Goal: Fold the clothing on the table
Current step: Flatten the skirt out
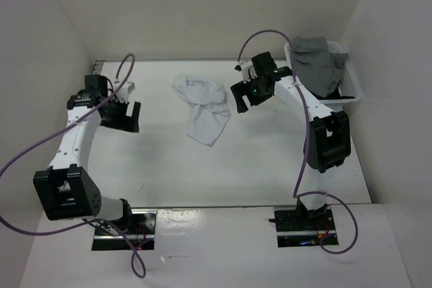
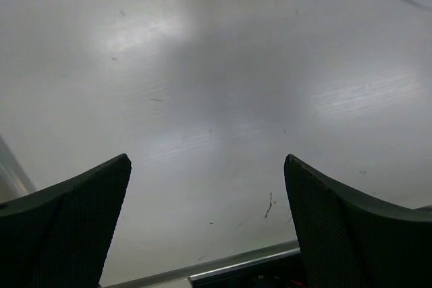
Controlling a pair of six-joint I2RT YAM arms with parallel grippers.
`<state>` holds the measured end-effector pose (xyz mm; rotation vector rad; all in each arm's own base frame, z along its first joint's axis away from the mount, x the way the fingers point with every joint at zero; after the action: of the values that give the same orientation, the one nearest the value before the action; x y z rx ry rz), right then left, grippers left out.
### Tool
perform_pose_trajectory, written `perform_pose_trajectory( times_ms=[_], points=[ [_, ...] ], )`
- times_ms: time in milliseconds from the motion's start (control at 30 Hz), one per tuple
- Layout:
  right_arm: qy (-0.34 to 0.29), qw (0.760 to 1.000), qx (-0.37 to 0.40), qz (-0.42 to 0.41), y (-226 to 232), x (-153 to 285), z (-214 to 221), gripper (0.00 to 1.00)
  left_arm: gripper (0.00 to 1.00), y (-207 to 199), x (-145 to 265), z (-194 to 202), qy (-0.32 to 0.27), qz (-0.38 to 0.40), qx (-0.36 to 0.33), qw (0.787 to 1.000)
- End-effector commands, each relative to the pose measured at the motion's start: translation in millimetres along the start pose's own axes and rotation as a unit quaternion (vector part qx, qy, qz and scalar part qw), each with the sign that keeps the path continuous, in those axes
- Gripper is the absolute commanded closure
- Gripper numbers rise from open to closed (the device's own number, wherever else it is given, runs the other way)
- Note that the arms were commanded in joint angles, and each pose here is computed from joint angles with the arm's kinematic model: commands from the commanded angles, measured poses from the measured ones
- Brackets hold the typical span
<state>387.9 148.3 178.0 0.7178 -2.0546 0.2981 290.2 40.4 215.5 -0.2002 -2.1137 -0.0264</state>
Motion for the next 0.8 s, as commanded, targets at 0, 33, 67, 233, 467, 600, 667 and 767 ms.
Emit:
perform_pose_trajectory(
  times_ms=[0, 33, 67, 233, 467, 600, 667, 767],
  points=[
    [-0.044, 0.998, 0.041, 0.013, 17, 3, -21, 0.07, 0.00, 0, -17, -9, -0.071, -0.049, 0.028, 0.996],
    [-0.050, 0.998, 0.047, 0.011, 20, 1, -29, 0.08, 0.00, 0, -20, -12, -0.081, -0.050, 0.039, 0.995],
    [-0.052, 0.997, 0.052, 0.013, 23, -2, -34, 0.08, 0.00, -3, -21, -16, -0.091, -0.052, 0.055, 0.993],
    [-0.070, 0.996, 0.045, 0.016, 12, -29, -74, 0.13, 0.00, 6, -14, -59, -0.132, -0.076, 0.084, 0.985],
    [-0.080, 0.996, 0.031, -0.032, 9, -82, -110, 0.38, 0.00, -1, -10, -81, -0.149, -0.034, 0.060, 0.986],
    [-0.055, 0.997, 0.020, -0.059, 11, -112, -102, 0.44, 0.02, -9, -29, -82, -0.127, 0.016, 0.055, 0.990],
    [-0.046, 0.997, 0.017, -0.065, 11, -121, -96, 0.44, 0.04, -11, -40, -80, -0.114, 0.034, 0.057, 0.991],
    [-0.047, 0.996, 0.017, -0.071, 12, -124, -97, 0.44, 0.05, -12, -50, -80, -0.103, 0.046, 0.059, 0.992]
  ],
)
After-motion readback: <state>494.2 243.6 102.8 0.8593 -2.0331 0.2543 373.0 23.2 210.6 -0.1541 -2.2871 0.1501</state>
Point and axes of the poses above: each gripper's point midway between its finger pads, its own x axis back along the fingers, its own y axis along the line the jaws close on, z = x × y, the point moved 5 cm from there along x, back along the fingers, and after that the axes turned 3 degrees about x, right-handed, at the moved point
